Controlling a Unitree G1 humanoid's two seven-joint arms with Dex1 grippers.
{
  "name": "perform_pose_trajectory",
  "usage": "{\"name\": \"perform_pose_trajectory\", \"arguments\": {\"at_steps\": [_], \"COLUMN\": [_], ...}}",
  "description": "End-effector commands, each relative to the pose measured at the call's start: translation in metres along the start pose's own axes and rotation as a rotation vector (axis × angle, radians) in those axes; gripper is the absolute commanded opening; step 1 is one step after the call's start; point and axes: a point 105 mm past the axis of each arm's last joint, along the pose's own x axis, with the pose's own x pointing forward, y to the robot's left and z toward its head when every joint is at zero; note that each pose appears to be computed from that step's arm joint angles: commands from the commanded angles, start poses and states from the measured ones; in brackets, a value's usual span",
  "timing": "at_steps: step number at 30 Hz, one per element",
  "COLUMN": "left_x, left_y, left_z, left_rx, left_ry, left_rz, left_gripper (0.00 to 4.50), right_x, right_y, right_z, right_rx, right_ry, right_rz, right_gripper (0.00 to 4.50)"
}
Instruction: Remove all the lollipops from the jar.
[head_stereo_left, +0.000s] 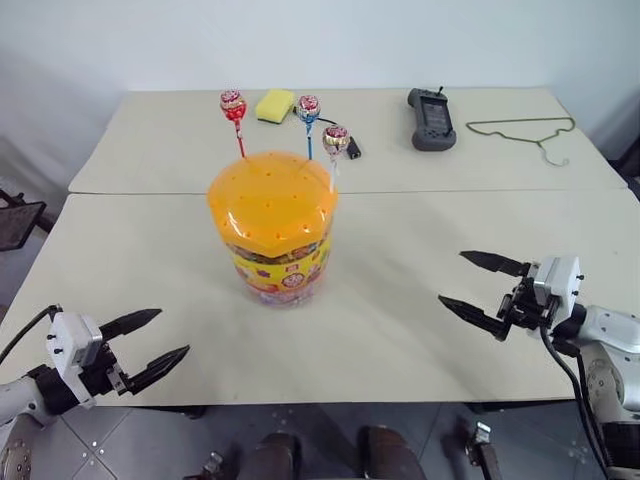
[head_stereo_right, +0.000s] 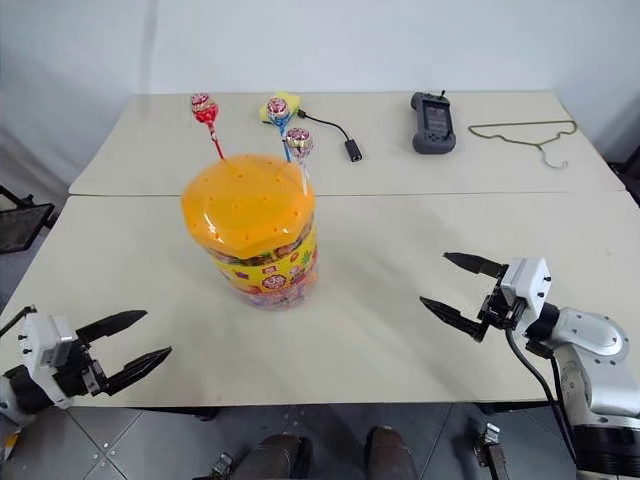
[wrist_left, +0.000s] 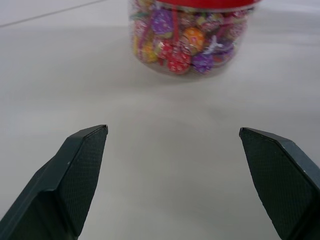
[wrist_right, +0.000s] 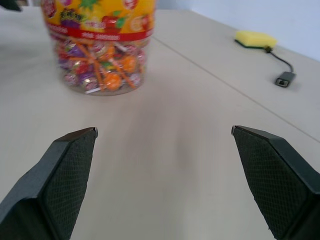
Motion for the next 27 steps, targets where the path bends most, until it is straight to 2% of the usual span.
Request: {"name": "perform_pose_trajectory", "arguments": {"at_steps": [1, 2, 4, 6, 9, 13, 17, 21, 25, 27], "left_x": [-0.003, -0.001, 0.006, 0.008, 0.011, 0.042, 0.088, 0.115, 0.129, 0.132], "left_y": [0.004, 0.005, 0.025, 0.041, 0.058, 0.058, 0.060, 0.062, 0.058, 0.059], "left_z": [0.012, 0.019, 0.066, 0.102, 0.139, 0.171, 0.188, 0.188, 0.186, 0.187], "left_rx": [0.064, 0.057, 0.012, -0.008, -0.063, -0.161, -0.127, -0.145, -0.158, -0.169], "left_ry": [-0.013, -0.038, -0.255, -0.399, -0.560, -0.625, -0.596, -0.575, -0.557, -0.556], "left_rz": [-0.010, -0.018, 0.030, 0.045, 0.003, -0.183, -0.240, -0.285, -0.351, -0.362], "left_gripper": [4.47, 4.47, 4.47, 4.47, 4.47, 4.47, 4.47, 4.47, 4.47, 4.10], "right_x": [0.002, 0.003, 0.006, 0.008, 0.015, 0.028, 0.038, 0.045, 0.049, 0.049], "right_y": [-0.001, 0.000, -0.003, -0.004, 0.002, 0.013, 0.021, 0.021, 0.019, 0.020], "right_z": [0.011, 0.015, 0.041, 0.061, 0.096, 0.126, 0.138, 0.146, 0.148, 0.148], "right_rx": [-0.050, -0.037, -0.017, 0.006, 0.054, 0.112, 0.116, 0.110, 0.084, 0.083], "right_ry": [-0.021, -0.029, -0.150, -0.252, -0.442, -0.563, -0.594, -0.608, -0.612, -0.612], "right_rz": [-0.004, 0.008, 0.008, 0.003, 0.039, 0.079, 0.122, 0.129, 0.116, 0.123], "right_gripper": [4.50, 4.50, 4.50, 4.50, 4.50, 4.50, 4.50, 4.50, 4.50, 4.50]}}
